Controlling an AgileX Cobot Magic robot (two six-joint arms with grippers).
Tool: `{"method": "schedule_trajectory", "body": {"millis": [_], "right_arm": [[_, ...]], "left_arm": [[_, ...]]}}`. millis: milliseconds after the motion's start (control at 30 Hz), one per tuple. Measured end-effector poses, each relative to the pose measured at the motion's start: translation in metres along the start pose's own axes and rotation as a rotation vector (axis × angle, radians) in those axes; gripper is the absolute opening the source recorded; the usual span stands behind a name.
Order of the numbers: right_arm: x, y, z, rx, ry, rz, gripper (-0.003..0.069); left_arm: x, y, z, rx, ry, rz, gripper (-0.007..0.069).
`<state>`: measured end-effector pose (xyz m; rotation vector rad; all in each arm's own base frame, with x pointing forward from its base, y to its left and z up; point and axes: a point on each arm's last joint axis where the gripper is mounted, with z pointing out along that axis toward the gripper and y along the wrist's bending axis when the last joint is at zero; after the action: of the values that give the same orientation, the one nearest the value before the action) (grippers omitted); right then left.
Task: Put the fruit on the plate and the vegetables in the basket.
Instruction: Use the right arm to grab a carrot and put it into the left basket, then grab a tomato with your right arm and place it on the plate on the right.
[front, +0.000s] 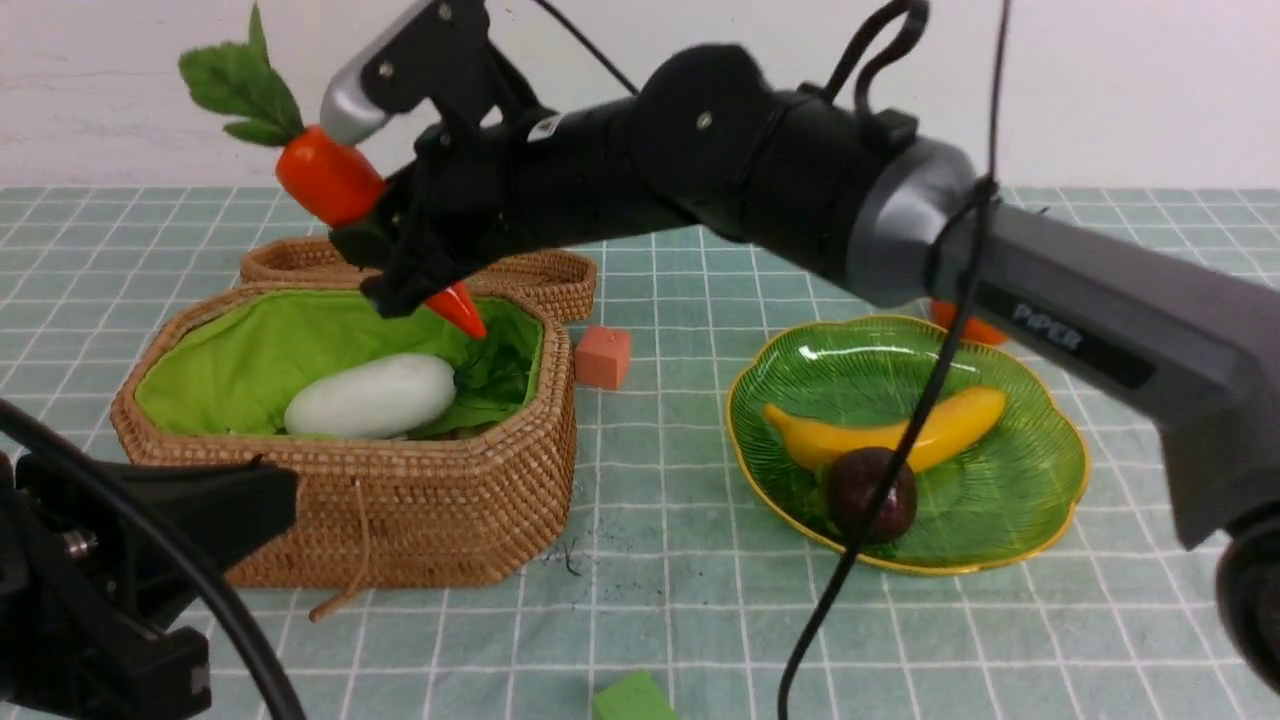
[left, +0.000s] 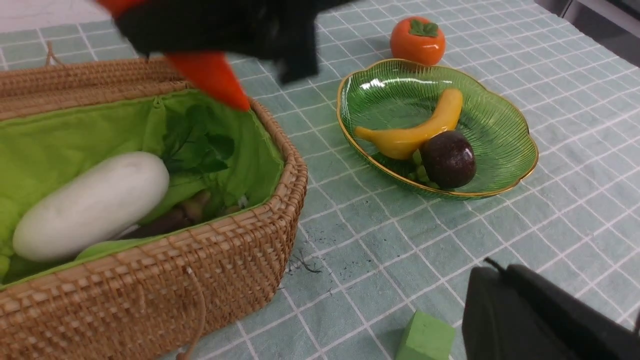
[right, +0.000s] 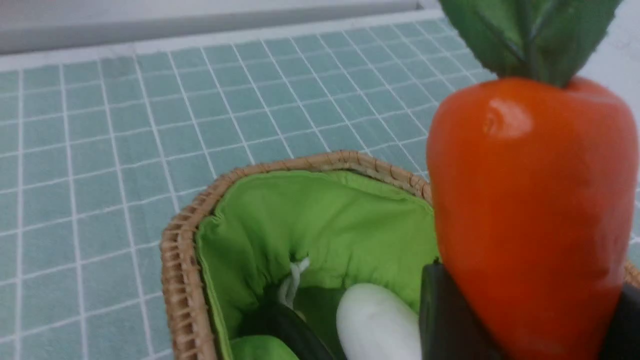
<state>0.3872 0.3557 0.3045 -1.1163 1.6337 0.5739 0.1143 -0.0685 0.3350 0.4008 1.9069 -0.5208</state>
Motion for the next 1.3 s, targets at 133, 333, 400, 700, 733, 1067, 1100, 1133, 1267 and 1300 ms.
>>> {"method": "schedule_trajectory", "body": {"millis": [133, 333, 400, 700, 733, 1067, 1100, 1133, 1267, 1300], "right_arm": [[0.012, 0.000, 0.010, 0.006, 0.018, 0.007, 0.0372], [0.004, -0.001, 0.001, -0.007, 0.013, -0.004, 0.0658], [-0.007, -0.005, -0.016, -0.035, 0.027, -0.009, 0.0666], [-0.020, -0.117, -0.178, 0.308, 0.267, 0.270, 0.0328], [-0.009, -0.133, -0.192, 0.375, 0.312, 0.332, 0.0291], [0.172, -0.262, -0.249, 0.636, 0.431, 1.006, 0.0387], [0.184, -0.267, -0.246, 0.630, 0.419, 1.026, 0.0419], [0.196, -0.271, -0.242, 0.624, 0.400, 1.050, 0.0458], [0.228, -0.284, -0.225, 0.619, 0.300, 1.100, 0.0563], [0.229, -0.285, -0.225, 0.619, 0.296, 1.097, 0.0566]], "left_arm": [[0.000, 0.000, 0.000, -0.001, 0.000, -0.002, -0.0013], [0.000, 0.000, 0.000, -0.001, 0.000, -0.002, -0.0013], [0.000, 0.000, 0.000, -0.001, 0.000, -0.002, -0.0013], [-0.003, -0.004, 0.000, 0.046, -0.029, 0.011, -0.0013], [-0.004, -0.005, 0.000, 0.056, -0.041, 0.007, -0.0013], [-0.015, -0.010, -0.002, 0.104, -0.168, 0.034, -0.0010], [-0.016, -0.010, -0.002, 0.103, -0.175, 0.044, -0.0010], [-0.016, -0.009, -0.002, 0.100, -0.185, 0.054, -0.0010], [-0.019, -0.009, -0.002, 0.089, -0.217, 0.061, -0.0008], [-0.019, -0.009, -0.003, 0.089, -0.218, 0.059, -0.0008]]}}
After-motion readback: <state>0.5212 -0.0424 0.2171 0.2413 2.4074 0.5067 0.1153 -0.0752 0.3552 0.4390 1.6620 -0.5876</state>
